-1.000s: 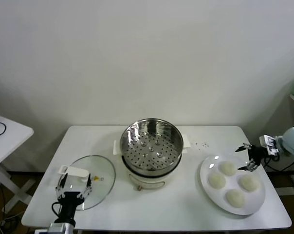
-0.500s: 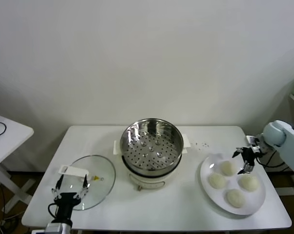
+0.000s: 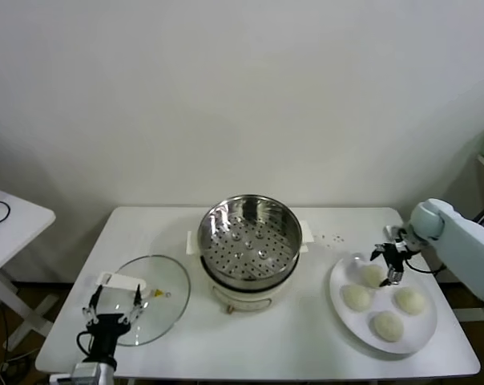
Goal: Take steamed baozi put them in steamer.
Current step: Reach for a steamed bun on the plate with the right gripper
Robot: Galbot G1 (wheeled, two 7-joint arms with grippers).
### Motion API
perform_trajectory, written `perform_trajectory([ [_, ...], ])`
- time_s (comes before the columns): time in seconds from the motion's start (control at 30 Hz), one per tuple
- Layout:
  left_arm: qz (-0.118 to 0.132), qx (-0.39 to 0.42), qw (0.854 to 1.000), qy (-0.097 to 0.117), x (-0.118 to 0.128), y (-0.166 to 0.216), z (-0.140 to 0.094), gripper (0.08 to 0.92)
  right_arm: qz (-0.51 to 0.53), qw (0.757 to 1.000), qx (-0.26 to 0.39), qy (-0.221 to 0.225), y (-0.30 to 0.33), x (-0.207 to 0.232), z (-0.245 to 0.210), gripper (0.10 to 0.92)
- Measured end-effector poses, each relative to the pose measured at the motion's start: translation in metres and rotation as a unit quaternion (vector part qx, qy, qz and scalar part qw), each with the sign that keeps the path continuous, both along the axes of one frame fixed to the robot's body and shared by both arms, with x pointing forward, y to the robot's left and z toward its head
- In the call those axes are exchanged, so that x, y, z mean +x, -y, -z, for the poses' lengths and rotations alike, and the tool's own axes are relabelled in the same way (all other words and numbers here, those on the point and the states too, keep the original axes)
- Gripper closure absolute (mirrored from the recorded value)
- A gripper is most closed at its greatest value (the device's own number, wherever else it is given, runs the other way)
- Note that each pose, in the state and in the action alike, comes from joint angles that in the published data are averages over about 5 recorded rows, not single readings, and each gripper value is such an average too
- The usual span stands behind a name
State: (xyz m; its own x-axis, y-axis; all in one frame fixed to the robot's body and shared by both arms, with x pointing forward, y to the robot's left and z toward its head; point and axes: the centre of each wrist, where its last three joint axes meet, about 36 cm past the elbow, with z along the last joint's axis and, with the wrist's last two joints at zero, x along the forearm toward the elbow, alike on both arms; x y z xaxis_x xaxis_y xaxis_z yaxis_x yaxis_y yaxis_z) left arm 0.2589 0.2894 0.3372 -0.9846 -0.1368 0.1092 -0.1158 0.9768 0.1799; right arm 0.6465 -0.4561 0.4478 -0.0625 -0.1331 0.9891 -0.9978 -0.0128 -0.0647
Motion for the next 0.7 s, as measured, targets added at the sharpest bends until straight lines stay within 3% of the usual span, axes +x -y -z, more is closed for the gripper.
perform_trajectory([
  [0.3,0.000,0.002,1.000,-0.001,-0.0003,-0.0008,-0.0012,0.177,-0.002,1.000,-0.002,-0.004,0.0000,0.0007,0.0027,0.203],
  [0.7,-0.002,0.001,1.000,-0.002,-0.0007,0.0000,-0.0010,0.177,-0.001,1.000,-0.002,-0.003,0.0032,-0.0010,0.0037,0.305],
])
